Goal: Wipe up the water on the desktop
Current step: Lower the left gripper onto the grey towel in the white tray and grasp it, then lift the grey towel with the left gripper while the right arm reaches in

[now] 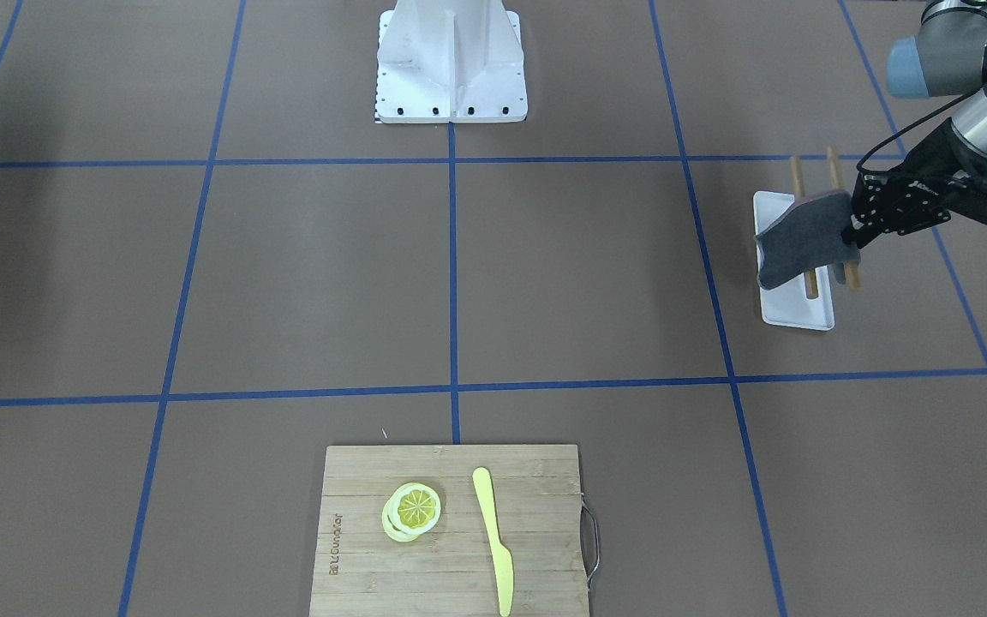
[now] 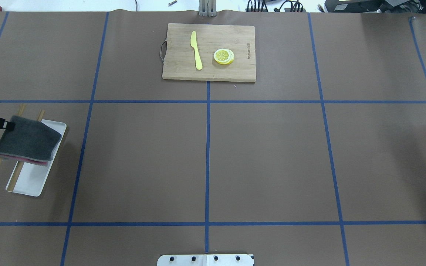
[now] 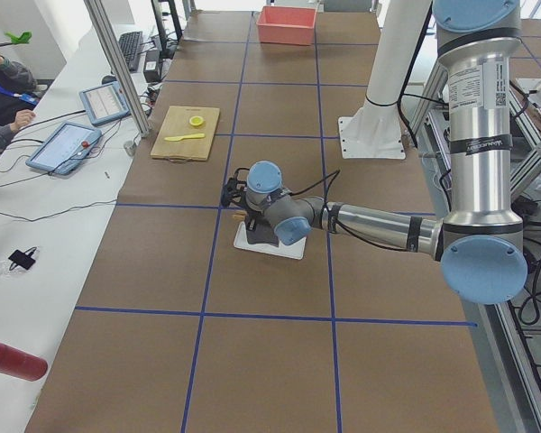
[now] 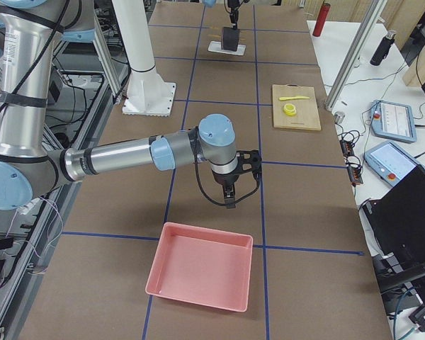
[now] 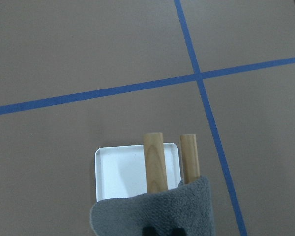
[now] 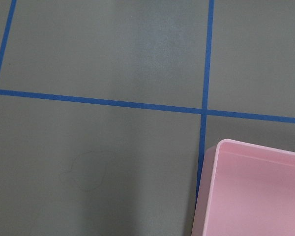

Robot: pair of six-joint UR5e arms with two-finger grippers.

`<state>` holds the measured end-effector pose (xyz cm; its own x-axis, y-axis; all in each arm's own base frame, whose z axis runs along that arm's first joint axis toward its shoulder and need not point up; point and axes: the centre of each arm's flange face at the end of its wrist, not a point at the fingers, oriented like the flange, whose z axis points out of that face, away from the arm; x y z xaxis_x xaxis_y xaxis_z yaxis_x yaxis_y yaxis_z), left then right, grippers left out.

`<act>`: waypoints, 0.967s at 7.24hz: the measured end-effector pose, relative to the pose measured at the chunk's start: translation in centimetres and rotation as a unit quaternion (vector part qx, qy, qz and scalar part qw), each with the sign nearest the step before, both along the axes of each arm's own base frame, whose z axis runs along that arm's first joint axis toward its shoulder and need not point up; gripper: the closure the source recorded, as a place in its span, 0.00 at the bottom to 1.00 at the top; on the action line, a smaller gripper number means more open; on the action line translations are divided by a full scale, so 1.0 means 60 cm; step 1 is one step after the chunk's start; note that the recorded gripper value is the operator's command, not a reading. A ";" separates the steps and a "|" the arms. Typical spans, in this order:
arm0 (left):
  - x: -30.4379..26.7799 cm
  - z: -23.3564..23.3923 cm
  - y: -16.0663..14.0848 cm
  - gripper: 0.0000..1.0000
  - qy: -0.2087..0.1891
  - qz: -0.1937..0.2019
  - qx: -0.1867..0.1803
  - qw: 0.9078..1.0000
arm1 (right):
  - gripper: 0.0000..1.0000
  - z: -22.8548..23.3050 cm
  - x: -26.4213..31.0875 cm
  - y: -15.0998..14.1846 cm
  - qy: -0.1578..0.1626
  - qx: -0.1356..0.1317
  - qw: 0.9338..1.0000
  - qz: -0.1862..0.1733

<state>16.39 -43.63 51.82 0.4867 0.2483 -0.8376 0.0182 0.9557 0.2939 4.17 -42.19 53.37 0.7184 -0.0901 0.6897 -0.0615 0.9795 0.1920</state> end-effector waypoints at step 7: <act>-0.043 -0.041 -0.029 1.00 0.017 -0.046 0.005 0.999 | 0.00 -0.028 -0.003 -0.010 -0.005 0.014 1.000 0.002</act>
<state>13.83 -45.38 49.35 0.4786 0.2120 -0.8520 0.1157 0.9467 0.3006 4.01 -42.82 51.71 0.7122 -0.1077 0.6937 -0.0666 0.9734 0.2194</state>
